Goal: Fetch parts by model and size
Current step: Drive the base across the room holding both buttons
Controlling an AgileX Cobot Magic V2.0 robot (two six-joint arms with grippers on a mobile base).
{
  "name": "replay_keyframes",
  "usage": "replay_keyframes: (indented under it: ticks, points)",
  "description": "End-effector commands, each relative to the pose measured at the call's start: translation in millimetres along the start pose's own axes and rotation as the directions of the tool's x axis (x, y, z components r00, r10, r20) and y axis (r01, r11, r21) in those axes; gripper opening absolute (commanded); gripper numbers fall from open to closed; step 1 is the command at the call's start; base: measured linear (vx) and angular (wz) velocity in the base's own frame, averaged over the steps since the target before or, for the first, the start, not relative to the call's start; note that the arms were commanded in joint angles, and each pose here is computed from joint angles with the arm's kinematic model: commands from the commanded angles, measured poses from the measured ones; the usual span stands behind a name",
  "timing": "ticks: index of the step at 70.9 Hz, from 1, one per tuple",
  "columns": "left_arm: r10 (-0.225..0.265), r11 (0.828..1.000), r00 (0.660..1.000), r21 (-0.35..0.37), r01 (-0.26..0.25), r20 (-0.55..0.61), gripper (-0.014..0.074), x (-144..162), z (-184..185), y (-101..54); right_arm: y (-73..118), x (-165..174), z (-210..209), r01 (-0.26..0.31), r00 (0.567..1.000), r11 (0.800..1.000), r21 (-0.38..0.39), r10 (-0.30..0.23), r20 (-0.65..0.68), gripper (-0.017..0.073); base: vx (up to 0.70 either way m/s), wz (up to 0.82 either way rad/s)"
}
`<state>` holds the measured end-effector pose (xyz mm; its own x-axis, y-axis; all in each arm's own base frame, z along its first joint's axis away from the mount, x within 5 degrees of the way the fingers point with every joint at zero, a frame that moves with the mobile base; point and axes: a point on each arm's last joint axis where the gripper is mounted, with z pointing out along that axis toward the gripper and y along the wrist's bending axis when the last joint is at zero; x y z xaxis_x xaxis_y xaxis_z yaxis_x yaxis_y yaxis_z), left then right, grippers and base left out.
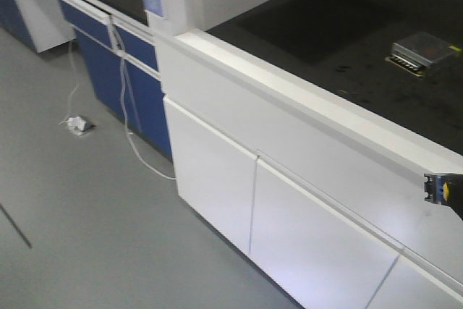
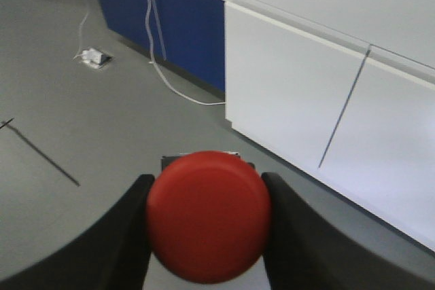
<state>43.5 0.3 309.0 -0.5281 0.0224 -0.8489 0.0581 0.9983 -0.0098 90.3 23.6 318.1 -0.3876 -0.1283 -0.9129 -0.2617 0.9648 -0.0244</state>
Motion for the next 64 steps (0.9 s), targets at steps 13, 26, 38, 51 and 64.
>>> replay_keyframes:
  ticks: [13,26,38,51,64]
  points:
    - [0.000,1.000,0.997,0.010,0.000,0.082,-0.0006,-12.7,-4.0,-0.8,-0.9,-15.3,-4.3,0.014,0.995,1.000,0.009,-0.015,0.103,-0.0008,-0.05,0.86]
    - [0.000,1.000,0.997,0.009,0.000,0.080,-0.0006,-12.5,-3.9,-0.8,-0.9,-15.3,-4.3,0.014,0.995,1.000,0.009,-0.015,0.103,-0.0008,0.01,1.03]
    - [-0.001,1.000,0.997,0.010,0.000,0.079,-0.0006,-12.2,-4.2,-0.8,-0.9,-15.3,-4.3,0.014,0.995,1.000,0.009,-0.015,0.103,-0.0008,0.05,0.85]
    - [-0.001,1.000,0.997,0.010,0.000,0.079,-0.0006,-12.2,-4.2,-0.8,-0.9,-15.3,-4.3,0.014,0.995,1.000,0.009,-0.015,0.103,-0.0008,0.11,0.52]
    - [-0.001,1.000,0.997,0.010,0.000,0.080,-0.0006,-12.3,-4.2,-0.9,-0.9,-15.3,-4.3,0.014,0.995,1.000,0.009,-0.015,0.103,-0.0008,0.15,0.30]
